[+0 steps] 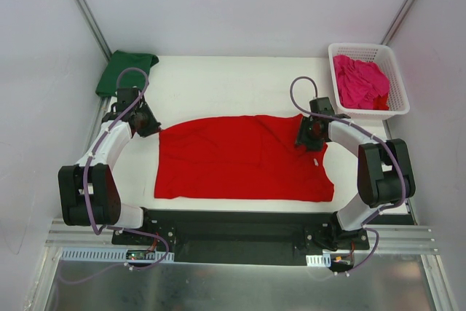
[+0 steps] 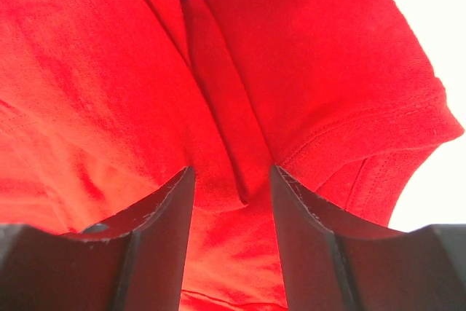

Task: Fold and stack the t-shirts
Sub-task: Fold the other side of the tshirt into a rectangle

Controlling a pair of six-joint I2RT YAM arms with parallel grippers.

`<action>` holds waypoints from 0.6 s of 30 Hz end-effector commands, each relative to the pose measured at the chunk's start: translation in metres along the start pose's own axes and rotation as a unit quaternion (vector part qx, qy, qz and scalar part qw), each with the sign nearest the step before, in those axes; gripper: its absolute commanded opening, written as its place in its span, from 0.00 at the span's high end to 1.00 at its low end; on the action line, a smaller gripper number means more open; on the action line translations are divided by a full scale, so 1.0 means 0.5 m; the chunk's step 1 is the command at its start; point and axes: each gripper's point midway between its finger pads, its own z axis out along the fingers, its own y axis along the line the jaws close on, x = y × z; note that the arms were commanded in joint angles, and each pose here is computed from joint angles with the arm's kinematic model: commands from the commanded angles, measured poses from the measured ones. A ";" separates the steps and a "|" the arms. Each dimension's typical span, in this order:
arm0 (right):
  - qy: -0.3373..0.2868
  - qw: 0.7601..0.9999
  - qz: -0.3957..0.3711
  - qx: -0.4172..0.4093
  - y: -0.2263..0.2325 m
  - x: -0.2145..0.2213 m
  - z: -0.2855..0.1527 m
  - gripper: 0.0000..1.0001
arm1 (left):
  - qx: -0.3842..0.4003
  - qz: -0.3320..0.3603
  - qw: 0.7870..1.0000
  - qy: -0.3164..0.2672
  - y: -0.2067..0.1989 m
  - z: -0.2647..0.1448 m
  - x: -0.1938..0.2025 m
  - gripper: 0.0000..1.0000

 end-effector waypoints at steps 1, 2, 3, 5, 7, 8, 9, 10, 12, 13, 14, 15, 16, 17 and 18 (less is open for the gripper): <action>-0.024 1.000 -0.005 -0.018 0.020 -0.039 -0.011 0.51 | -0.004 0.001 1.000 -0.005 0.009 -0.004 -0.004 1.00; -0.024 0.999 -0.006 -0.023 0.023 -0.041 -0.011 0.51 | -0.004 0.002 1.000 -0.005 0.008 -0.004 -0.004 1.00; -0.027 0.999 -0.006 -0.024 0.024 -0.043 -0.013 0.51 | -0.004 0.001 1.000 -0.005 0.009 -0.004 -0.004 1.00; -0.028 0.999 -0.007 -0.026 0.026 -0.045 -0.016 0.51 | -0.004 0.001 1.000 -0.005 0.010 -0.003 -0.003 1.00; -0.030 0.999 -0.008 -0.027 0.027 -0.046 -0.020 0.51 | -0.003 0.002 1.000 -0.006 0.008 -0.005 -0.005 1.00; -0.032 0.999 -0.008 -0.028 0.028 -0.048 -0.023 0.52 | -0.003 0.002 1.000 -0.006 0.008 -0.005 -0.005 1.00; -0.033 0.999 -0.009 -0.027 0.027 -0.048 -0.023 0.51 | -0.003 0.002 1.000 -0.006 0.008 -0.005 -0.005 1.00; -0.031 0.999 -0.009 -0.028 0.028 -0.047 -0.023 0.51 | -0.003 0.001 1.000 -0.005 0.008 -0.004 -0.004 1.00; -0.029 0.999 -0.009 -0.030 0.029 -0.046 -0.021 0.52 | -0.003 0.001 1.000 -0.005 0.008 -0.004 -0.004 1.00; -0.024 0.999 -0.008 -0.033 0.030 -0.041 -0.018 0.52 | -0.003 0.001 1.000 -0.004 0.009 -0.004 -0.003 1.00; -0.023 0.999 -0.008 -0.035 0.032 -0.039 -0.016 0.53 | -0.003 0.000 1.000 -0.005 0.008 -0.004 -0.004 1.00; -0.020 0.999 -0.006 -0.037 0.031 -0.036 -0.014 0.53 | -0.002 0.001 1.000 -0.004 0.007 -0.004 -0.003 1.00; -0.019 0.999 -0.006 -0.040 0.034 -0.034 -0.013 0.54 | -0.002 0.000 1.000 -0.005 0.007 -0.004 -0.005 1.00; -0.019 0.999 -0.006 -0.040 0.034 -0.034 -0.012 0.55 | -0.002 0.001 1.000 -0.005 0.006 -0.004 -0.004 1.00; -0.017 0.999 -0.004 -0.041 0.034 -0.031 -0.012 0.55 | -0.002 0.000 1.000 -0.005 0.007 -0.004 -0.005 1.00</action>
